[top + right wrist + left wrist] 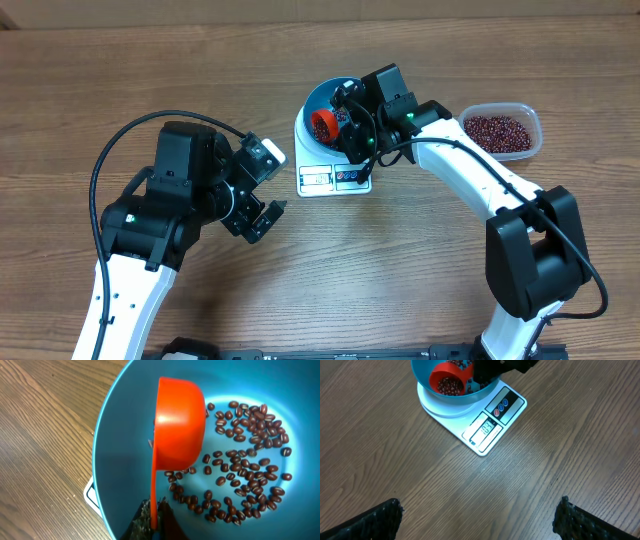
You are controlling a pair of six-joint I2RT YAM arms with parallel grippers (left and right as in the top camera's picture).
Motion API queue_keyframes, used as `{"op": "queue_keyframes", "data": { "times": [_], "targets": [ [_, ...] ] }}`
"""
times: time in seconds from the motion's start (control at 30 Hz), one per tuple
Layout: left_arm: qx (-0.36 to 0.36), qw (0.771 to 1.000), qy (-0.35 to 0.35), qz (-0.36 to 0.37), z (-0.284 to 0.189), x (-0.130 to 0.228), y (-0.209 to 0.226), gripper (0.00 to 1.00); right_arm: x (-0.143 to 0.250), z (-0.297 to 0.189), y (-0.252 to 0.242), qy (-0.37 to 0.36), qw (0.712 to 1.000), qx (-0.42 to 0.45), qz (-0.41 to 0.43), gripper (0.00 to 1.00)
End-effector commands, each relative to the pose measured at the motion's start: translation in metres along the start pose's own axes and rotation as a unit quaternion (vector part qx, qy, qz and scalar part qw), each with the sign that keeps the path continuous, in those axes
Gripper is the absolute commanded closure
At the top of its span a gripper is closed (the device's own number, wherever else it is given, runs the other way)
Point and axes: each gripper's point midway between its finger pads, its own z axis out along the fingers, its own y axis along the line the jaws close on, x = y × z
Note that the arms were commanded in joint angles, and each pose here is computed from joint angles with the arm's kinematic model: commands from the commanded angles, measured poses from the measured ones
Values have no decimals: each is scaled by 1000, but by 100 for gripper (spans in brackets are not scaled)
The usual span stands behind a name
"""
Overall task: Scoop item into bowl and weigh 150g on scale
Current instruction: 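Tilt the red scoop with the right gripper to pour beans into the bowl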
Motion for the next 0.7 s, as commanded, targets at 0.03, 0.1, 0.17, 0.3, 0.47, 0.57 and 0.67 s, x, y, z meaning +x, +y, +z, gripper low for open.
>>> {"op": "queue_keyframes", "data": {
  "times": [0.03,0.1,0.17,0.3,0.47,0.57,0.67],
  "targets": [
    [-9,1000,-9,-4,-5,-7,5,0,-29,-21,12,-47,999,-14,-21,96],
    [-9,1000,-9,-4,-5,-7,5,0,-32,-21,15,-53,998,-23,-22,96],
    [-9,1000,-9,-4,-5,-7,5,0,-33,-21,16,-56,998,-26,-24,96],
    [-9,1000,-9,-4,-5,-7,5,0,-33,-21,16,-56,998,-26,-24,96],
    [-9,1000,-9,-4,-5,-7,5,0,-39,-22,23,-69,996,-46,-29,96],
    [-9,1000,-9,-4,-5,-7,5,0,-42,-23,24,-76,995,-48,-32,96],
    [-9,1000,-9,-4,-5,-7,5,0,-44,-23,24,-78,995,-48,-33,96]
  ]
}}
